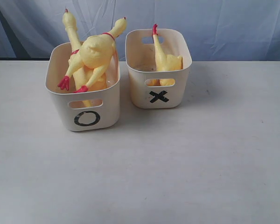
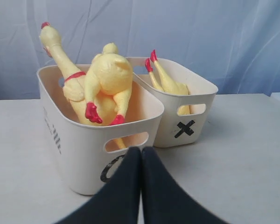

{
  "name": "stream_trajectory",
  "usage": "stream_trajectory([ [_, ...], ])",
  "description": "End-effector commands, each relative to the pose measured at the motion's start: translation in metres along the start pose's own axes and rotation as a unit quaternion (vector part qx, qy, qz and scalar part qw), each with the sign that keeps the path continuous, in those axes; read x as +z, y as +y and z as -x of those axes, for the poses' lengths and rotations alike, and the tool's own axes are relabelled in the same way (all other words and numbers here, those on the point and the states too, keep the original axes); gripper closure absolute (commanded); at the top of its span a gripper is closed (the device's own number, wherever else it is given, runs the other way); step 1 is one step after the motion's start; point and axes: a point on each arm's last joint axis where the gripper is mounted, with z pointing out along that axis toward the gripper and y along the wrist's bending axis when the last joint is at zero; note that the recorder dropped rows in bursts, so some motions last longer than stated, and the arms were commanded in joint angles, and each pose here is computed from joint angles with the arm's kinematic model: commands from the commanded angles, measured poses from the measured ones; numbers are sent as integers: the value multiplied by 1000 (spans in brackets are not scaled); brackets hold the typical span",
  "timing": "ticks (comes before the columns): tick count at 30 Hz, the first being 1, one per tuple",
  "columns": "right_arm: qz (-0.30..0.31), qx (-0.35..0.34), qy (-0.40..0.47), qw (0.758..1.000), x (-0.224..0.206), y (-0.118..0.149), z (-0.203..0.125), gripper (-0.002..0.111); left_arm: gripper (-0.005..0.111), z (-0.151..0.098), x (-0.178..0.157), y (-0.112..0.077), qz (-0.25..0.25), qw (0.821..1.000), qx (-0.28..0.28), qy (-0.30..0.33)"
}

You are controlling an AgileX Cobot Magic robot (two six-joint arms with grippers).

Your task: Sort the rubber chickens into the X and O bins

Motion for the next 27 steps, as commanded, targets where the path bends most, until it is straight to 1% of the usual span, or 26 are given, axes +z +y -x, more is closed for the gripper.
stream_trajectory([
  [1,-17,-5,-59,998,-41,-6,35,107,107,3,-4,7,35,999,-3,-23],
  [4,-26,-8,-97,995,-71,-8,55,107,107,6,-9,10,58,997,-5,-46],
  [9,-47,-15,-171,984,-136,-12,89,107,107,13,-22,15,101,990,-4,-100],
  [13,-83,-24,-228,970,-193,-18,107,107,107,17,-32,20,149,979,-1,-140],
  [17,-128,-38,-281,951,-251,-19,119,107,107,19,-38,22,185,969,3,-163],
  [23,-189,-63,-335,921,-319,-10,126,107,107,20,-39,23,196,966,3,-167],
  [27,-198,-72,-373,904,-357,3,127,107,107,20,-39,23,196,966,5,-168],
])
